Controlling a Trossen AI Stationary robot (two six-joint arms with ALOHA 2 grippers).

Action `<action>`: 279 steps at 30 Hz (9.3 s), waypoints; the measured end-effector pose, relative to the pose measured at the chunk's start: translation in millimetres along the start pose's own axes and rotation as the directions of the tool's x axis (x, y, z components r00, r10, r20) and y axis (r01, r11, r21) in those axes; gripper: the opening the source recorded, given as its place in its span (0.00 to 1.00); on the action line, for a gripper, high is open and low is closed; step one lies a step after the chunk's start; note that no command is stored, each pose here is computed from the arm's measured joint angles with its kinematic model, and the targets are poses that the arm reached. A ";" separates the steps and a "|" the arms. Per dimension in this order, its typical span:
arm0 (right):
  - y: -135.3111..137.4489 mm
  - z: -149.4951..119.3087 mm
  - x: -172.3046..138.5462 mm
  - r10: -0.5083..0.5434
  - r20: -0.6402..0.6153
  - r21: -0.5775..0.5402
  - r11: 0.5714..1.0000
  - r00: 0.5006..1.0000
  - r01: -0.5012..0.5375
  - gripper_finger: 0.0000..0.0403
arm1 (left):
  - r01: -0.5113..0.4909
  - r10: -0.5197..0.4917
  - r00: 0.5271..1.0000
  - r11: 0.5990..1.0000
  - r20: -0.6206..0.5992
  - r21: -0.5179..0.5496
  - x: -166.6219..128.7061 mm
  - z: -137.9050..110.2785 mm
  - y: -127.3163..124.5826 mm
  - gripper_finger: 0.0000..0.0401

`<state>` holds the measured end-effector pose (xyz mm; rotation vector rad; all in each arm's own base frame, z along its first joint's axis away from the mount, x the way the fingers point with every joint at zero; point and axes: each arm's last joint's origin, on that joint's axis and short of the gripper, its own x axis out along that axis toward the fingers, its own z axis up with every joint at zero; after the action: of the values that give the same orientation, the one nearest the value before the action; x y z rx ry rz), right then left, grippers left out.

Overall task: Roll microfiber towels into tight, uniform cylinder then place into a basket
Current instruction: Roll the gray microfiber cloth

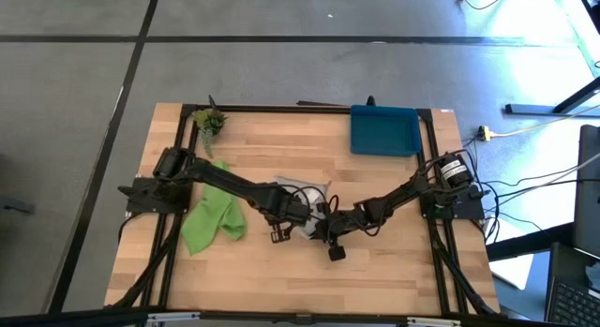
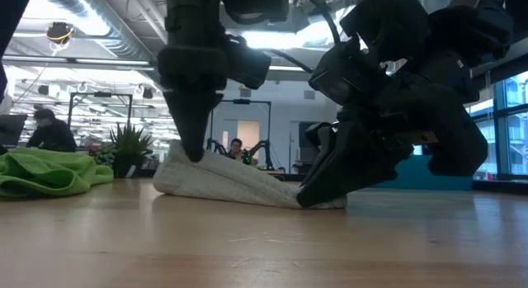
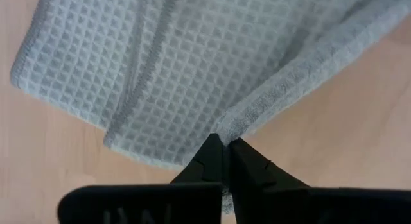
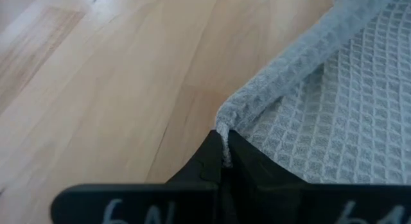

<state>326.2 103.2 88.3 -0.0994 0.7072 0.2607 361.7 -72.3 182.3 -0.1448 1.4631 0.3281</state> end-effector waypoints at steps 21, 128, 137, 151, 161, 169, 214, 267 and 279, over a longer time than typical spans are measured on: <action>0.0 -0.1 0.2 0.000 0.000 -0.003 1.000 1.000 0.000 0.03 | -0.067 0.065 0.996 0.997 0.066 0.027 34.1 14.0 11.0 0.00; -120.4 -8.2 -39.4 -0.204 -0.136 0.267 0.935 0.969 0.235 0.27 | -0.256 0.261 0.963 0.964 0.068 -0.066 47.6 1.6 18.6 0.00; -124.5 -0.2 -40.5 -0.206 -0.146 0.283 0.929 0.968 0.240 0.45 | -0.255 0.259 0.963 0.965 0.066 -0.064 48.1 1.3 18.3 0.00; -93.2 39.5 -90.5 -0.147 -0.066 0.158 0.975 0.987 0.156 0.46 | -0.254 0.255 0.963 0.967 0.088 -0.023 48.2 -0.6 11.0 0.00; -74.1 29.4 -53.8 -0.040 -0.064 0.050 0.998 0.997 0.043 0.46 | -0.230 0.225 0.965 0.973 0.133 0.019 46.6 -2.9 -2.5 0.00; -82.9 7.0 -24.9 -0.047 -0.116 0.021 0.999 0.992 0.050 0.46 | -0.213 0.203 0.966 0.976 0.161 0.044 44.6 -7.3 -15.1 0.00; -89.9 -1.2 -15.4 -0.013 -0.109 0.059 0.998 0.994 0.020 0.46 | -0.186 0.179 0.954 0.982 0.239 0.008 -7.4 -9.7 -14.8 0.15; -90.0 0.4 -15.0 -0.008 -0.089 0.072 0.997 0.996 0.014 0.46 | -0.129 0.108 0.977 0.986 0.186 0.105 41.0 -46.1 -20.8 0.02; -90.0 0.2 -15.0 -0.007 -0.090 0.073 0.997 0.996 0.013 0.46 | 0.022 -0.028 0.991 0.998 0.127 0.054 13.8 -18.0 1.2 0.00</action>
<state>339.6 13.6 98.5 -0.0446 0.8049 0.2213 345.2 -74.7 166.9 -0.0974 1.3407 0.2731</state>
